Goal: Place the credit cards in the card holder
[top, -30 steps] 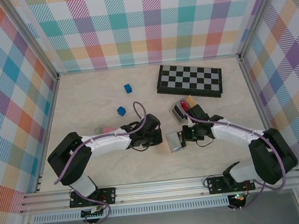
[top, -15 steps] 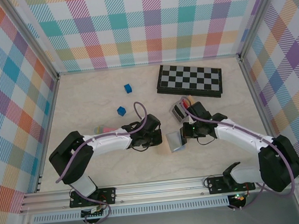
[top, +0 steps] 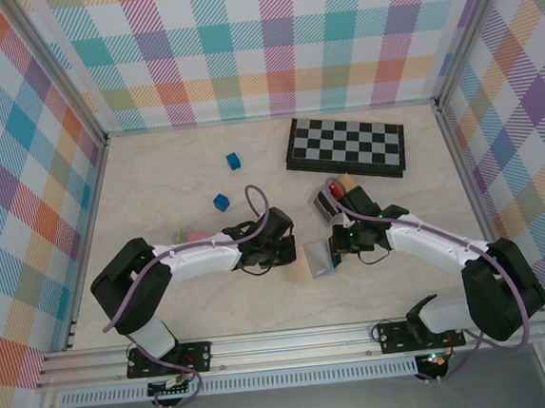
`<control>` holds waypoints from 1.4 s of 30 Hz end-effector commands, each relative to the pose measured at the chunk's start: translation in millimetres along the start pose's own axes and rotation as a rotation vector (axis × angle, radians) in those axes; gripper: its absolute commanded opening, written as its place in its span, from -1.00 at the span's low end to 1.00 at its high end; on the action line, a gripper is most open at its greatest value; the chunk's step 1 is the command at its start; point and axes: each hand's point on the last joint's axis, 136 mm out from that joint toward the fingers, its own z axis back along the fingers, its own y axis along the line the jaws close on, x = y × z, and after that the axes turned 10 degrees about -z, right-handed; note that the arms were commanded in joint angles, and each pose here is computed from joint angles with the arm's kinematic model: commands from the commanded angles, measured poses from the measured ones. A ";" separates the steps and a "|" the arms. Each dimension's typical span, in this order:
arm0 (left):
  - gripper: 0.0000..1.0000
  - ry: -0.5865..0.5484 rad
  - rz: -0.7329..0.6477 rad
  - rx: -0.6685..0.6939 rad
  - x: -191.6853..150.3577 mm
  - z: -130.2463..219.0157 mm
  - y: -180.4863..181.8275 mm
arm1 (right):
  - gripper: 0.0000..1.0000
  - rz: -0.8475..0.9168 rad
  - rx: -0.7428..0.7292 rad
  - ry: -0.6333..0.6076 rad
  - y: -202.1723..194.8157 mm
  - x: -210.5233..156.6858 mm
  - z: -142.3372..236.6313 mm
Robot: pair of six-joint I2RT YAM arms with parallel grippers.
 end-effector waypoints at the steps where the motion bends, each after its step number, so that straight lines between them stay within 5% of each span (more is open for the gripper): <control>1: -1.00 0.024 -0.009 0.001 -0.2 -3.4 -0.6 | -0.91 -0.017 0.033 0.030 4.5 -5.4 -6.0; 19: -1.00 0.003 -0.023 -0.039 4.1 -6.9 -7.1 | -0.86 0.014 0.246 0.022 54.5 0.0 32.2; 25: -1.00 -0.010 -0.038 -0.083 10.5 -6.3 -12.1 | -0.86 0.025 0.314 0.128 67.8 -13.2 21.3; 33: -1.00 -0.014 -0.039 -0.084 12.9 -3.2 -8.4 | -0.84 -0.021 0.136 0.045 34.9 -2.7 14.8; 42: -1.00 0.001 -0.034 -0.060 6.6 -8.8 -0.5 | -0.83 0.000 0.163 0.051 40.8 -3.3 17.9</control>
